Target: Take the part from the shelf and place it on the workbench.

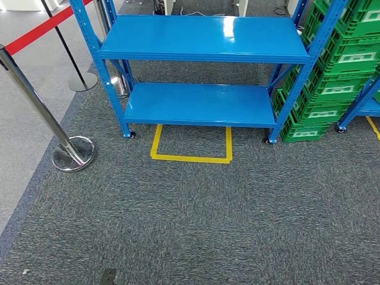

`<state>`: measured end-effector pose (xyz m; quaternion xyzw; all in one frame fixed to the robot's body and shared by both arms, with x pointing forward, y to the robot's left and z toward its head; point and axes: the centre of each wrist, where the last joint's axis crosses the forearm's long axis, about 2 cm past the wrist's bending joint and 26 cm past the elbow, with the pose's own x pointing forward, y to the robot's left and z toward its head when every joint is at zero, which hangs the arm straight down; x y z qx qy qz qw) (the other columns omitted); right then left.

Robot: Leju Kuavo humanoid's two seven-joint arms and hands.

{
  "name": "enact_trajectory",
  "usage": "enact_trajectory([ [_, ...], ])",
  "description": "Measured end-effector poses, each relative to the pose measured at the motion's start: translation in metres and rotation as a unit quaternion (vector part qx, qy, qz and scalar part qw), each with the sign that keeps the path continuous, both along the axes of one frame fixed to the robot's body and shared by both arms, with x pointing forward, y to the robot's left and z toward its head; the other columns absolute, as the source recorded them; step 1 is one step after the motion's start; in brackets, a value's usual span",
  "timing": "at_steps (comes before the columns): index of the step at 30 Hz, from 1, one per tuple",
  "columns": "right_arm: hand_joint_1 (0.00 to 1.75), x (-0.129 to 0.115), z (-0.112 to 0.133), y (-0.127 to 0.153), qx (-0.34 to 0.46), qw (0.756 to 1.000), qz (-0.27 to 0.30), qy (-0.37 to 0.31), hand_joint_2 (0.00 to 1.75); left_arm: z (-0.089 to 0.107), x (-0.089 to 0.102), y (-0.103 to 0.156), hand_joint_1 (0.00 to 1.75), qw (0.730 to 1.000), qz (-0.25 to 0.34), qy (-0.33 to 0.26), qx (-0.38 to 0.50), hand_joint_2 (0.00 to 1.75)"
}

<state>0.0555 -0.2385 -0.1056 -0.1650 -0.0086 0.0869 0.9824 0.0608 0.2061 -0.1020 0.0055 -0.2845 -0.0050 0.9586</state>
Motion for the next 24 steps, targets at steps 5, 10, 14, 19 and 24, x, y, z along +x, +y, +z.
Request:
enact_trajectory([
  [5, 0.00, -0.0002, 0.0001, -0.0003, -0.006, 1.000, -0.006, -0.010, 1.75, 0.0011, 0.0027, 0.0022, 0.00, 0.993, -0.016, -0.074, 0.095, 0.00],
  [10, 0.00, -0.0005, 0.0002, 0.0010, -0.005, 1.000, -0.009, -0.017, 1.75, 0.0021, 0.0057, 0.0000, 0.00, 0.990, -0.019, -0.093, 0.103, 0.87],
  [14, 0.00, -0.0004, 0.0004, 0.0023, -0.002, 1.000, -0.008, -0.020, 1.75, 0.0017, 0.0056, -0.0025, 0.00, 0.995, -0.013, -0.093, 0.040, 0.87],
  [19, 0.00, -0.0003, 0.0005, 0.0034, -0.002, 1.000, -0.001, -0.013, 1.75, 0.0014, 0.0053, -0.0039, 0.00, 0.999, -0.003, -0.047, -0.011, 1.75],
  [24, 0.00, 0.0000, 0.0005, 0.0035, -0.004, 1.000, 0.003, -0.012, 1.75, 0.0010, 0.0032, -0.0038, 0.00, 1.000, 0.001, 0.016, -0.021, 1.75],
])
